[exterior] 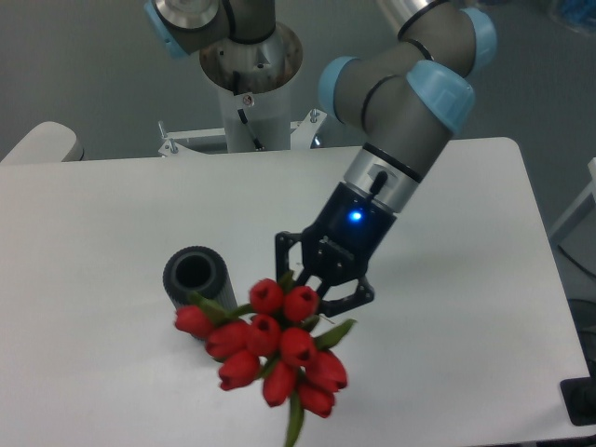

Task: Insert the flowers into the vase
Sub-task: 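Carry the red tulip bouquet in the gripper toward the grey vase, then lower the tulip stems into the vase opening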

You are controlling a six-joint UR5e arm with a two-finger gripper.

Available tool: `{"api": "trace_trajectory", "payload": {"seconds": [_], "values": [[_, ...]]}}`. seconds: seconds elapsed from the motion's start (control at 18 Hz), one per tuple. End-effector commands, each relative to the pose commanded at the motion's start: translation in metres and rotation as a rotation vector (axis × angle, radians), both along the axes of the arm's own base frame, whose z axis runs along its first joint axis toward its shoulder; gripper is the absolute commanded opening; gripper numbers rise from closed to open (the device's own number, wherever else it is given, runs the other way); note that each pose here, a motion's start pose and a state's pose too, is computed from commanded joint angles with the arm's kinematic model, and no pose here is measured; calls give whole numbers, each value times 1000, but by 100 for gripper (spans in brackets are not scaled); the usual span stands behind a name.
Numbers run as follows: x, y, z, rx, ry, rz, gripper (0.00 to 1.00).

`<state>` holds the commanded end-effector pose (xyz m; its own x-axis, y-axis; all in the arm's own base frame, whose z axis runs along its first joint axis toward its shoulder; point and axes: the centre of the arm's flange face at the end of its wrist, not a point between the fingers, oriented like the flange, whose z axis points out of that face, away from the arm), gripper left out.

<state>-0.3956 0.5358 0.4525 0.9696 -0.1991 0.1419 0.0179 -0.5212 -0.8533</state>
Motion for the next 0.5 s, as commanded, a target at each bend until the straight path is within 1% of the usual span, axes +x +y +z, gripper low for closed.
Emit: {"api": "trace_trajectory", "payload": {"seconds": [0.11,0.22,0.39,0.5], "values": [[11,4,-2,20,-26,-28,21],[23,-4,4,46,-42,-45,21],[30,-11,10,91,-77,-66,21],[45,-19,15,108,-86,-80,21]]}}
